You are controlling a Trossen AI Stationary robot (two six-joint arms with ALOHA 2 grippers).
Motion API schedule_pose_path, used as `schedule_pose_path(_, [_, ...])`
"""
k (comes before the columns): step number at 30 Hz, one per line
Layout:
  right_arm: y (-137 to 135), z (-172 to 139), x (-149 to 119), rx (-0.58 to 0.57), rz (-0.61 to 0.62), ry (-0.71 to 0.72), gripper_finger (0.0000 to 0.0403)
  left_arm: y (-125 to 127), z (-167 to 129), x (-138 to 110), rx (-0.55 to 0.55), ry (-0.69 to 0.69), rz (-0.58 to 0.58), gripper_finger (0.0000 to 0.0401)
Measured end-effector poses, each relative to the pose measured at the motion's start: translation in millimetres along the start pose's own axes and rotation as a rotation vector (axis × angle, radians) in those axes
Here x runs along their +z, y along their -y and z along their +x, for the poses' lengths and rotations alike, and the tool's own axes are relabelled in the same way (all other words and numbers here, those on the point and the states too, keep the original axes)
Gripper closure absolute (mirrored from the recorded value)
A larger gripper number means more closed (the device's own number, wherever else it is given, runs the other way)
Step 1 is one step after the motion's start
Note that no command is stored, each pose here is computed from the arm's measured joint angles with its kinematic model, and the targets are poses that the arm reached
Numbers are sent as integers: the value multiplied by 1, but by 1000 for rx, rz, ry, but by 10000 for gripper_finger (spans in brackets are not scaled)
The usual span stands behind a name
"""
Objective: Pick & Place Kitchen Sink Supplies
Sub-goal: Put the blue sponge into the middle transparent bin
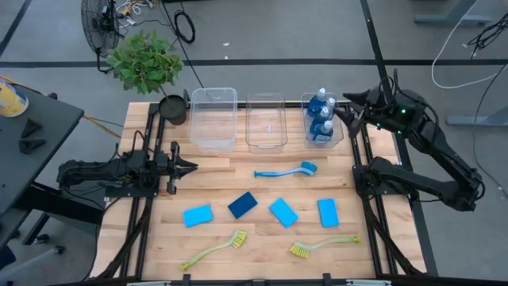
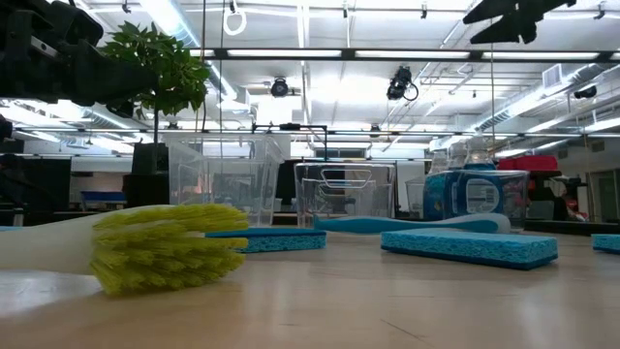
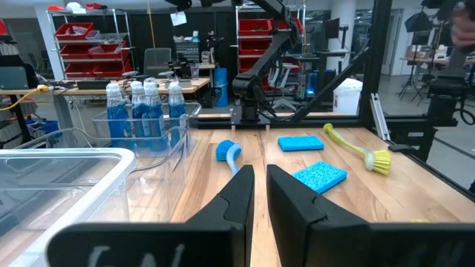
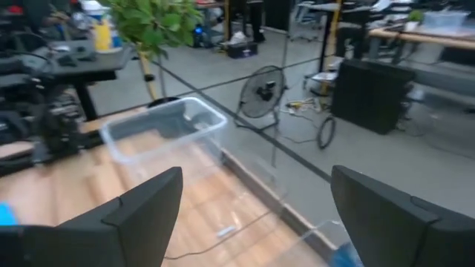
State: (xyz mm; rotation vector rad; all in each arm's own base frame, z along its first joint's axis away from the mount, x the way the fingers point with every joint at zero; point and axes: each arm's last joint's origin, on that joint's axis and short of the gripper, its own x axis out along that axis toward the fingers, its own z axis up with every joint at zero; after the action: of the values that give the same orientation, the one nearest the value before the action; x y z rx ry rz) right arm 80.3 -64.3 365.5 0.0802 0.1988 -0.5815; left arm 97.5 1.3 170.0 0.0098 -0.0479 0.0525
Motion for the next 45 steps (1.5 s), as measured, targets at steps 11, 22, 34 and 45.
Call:
schedule_pose_path(11, [-4, 17, -2, 216, 165, -77, 57, 0, 0, 0, 0, 0, 0, 357])
schedule_pose_path(22, [-21, 47, -9, 295, 114, -194, 57, 0, 0, 0, 0, 0, 0, 357])
schedule_pose_path(34, [-54, 64, -17, 338, -59, -259, 57, 0, 0, 0, 1, 0, 0, 357])
schedule_pose_path(45, [-78, 57, -16, 433, -55, -239, 57, 0, 0, 0, 0, 0, 0, 357])
